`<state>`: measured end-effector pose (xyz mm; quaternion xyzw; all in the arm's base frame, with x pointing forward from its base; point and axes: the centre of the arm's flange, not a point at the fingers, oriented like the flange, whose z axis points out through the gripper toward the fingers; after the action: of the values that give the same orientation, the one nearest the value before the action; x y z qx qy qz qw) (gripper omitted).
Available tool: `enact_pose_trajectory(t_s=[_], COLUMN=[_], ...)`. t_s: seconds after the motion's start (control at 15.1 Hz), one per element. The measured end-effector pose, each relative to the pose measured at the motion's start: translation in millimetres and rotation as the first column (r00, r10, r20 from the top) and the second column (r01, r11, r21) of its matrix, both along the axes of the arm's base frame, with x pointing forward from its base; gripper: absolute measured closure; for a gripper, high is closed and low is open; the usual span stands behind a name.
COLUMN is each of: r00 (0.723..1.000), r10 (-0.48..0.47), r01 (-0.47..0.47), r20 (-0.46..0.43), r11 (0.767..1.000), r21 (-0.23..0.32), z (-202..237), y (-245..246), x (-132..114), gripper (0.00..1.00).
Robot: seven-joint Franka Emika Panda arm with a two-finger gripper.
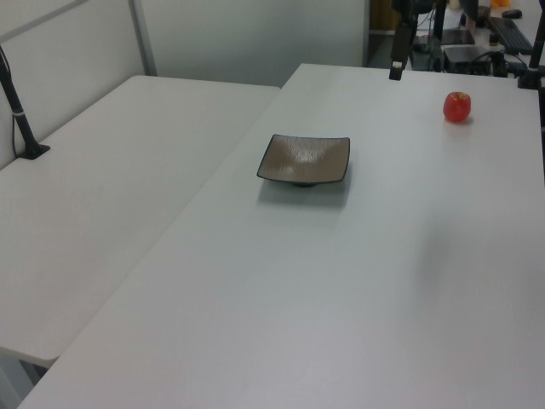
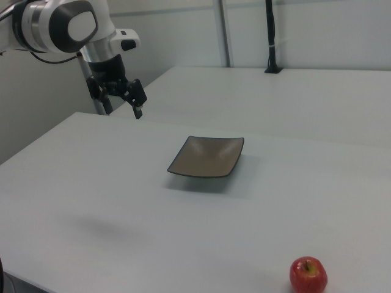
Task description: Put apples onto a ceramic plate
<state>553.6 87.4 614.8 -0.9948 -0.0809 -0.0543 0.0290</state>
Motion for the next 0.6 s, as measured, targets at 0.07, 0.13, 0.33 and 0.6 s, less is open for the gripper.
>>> enact_pose_trajectory(t_s=[0.07, 0.13, 0.33, 0.6], r00=[1.000, 1.000, 1.000, 1.000], r10=[0.000, 0.001, 0.015, 0.018], r01=[0.000, -0.001, -0.015, -0.018], r20=[-0.001, -0.001, 0.002, 0.009], r11=[1.000, 1.000, 1.000, 1.000], r21=[0.000, 0.000, -0.001, 0.000], z=[0.1, 0.6, 2.0, 6.2], y=[-0.1, -0.2, -0.5, -3.2], x=[-0.3, -0.7, -1.4, -3.3], gripper=[0.00, 0.00, 0.00, 0.00])
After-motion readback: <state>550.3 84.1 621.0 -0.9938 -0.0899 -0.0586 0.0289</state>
